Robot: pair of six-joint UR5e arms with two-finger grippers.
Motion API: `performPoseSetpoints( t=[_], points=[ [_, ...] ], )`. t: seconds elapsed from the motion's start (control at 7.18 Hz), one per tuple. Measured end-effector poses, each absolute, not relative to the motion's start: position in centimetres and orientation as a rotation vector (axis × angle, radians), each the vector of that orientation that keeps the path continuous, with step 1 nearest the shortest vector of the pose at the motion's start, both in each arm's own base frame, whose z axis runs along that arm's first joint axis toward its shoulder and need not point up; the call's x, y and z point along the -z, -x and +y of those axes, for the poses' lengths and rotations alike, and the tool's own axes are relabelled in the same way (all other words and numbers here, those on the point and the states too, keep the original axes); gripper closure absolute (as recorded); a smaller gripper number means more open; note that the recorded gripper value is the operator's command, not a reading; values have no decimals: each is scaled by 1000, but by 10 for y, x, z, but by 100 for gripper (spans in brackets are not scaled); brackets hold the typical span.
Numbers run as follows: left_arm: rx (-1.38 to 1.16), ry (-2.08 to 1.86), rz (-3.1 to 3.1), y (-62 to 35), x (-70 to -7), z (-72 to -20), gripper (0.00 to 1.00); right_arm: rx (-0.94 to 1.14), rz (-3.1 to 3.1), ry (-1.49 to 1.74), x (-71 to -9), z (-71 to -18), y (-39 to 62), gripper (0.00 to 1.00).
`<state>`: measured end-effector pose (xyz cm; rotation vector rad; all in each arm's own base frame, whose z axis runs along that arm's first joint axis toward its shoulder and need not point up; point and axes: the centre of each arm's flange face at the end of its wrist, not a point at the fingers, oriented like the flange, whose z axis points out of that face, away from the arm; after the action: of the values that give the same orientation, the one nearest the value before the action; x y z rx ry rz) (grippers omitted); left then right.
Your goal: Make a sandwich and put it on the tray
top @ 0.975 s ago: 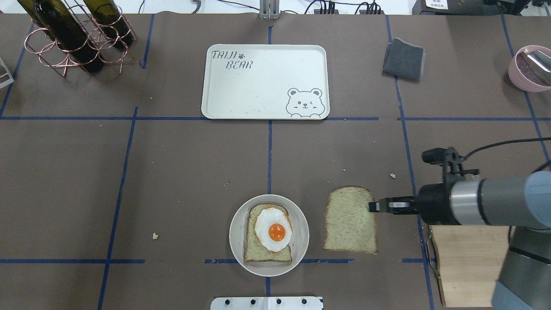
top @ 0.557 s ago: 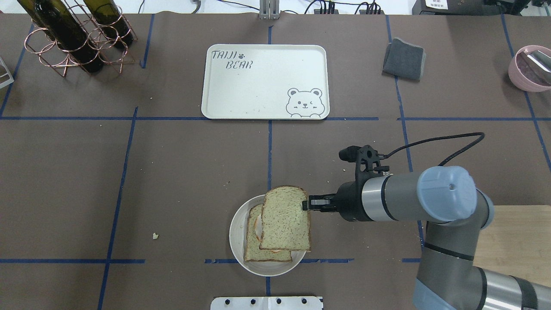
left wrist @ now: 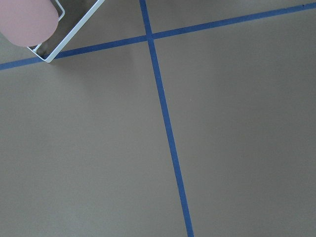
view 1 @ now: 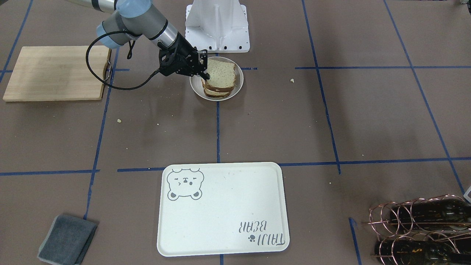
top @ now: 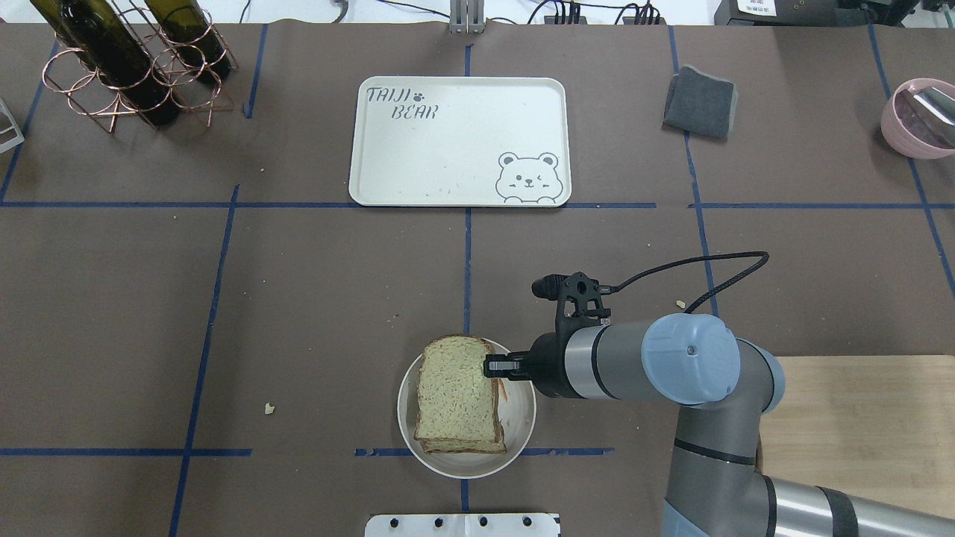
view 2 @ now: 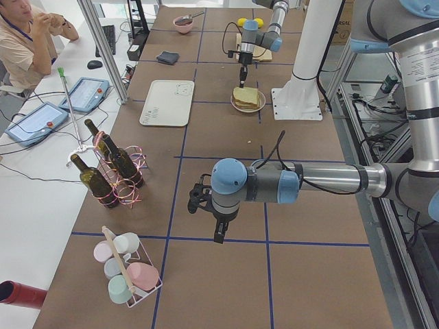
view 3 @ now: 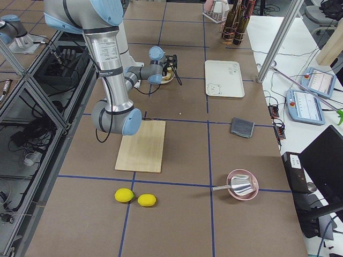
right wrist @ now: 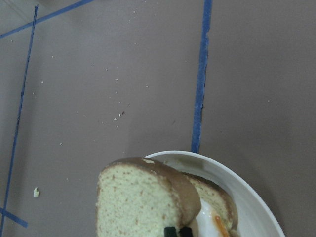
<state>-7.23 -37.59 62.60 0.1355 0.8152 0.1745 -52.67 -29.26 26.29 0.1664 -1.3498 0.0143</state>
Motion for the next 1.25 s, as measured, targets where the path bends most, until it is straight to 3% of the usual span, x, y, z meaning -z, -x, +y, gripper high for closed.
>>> performPoseSetpoints(
  t=[0.14, 0.28, 0.42, 0.84, 1.25],
  points=[
    [-175, -136, 815, 72, -626, -376, 0, -9, -1345, -161, -265, -287, 530, 98],
    [-174, -135, 816, 72, -626, -376, 0, -6, -1342, -158, -267, -284, 532, 6],
    [-174, -135, 816, 72, -626, -376, 0, -6, -1341, -159, -268, -283, 532, 0],
    [-173, -133, 815, 72, -627, -375, 0, -28, -1324, -168, -263, -297, 515, 0],
    [-197, -188, 805, 72, -601, -380, 0, -94, -1157, -79, -265, -372, 440, 0]
  ],
)
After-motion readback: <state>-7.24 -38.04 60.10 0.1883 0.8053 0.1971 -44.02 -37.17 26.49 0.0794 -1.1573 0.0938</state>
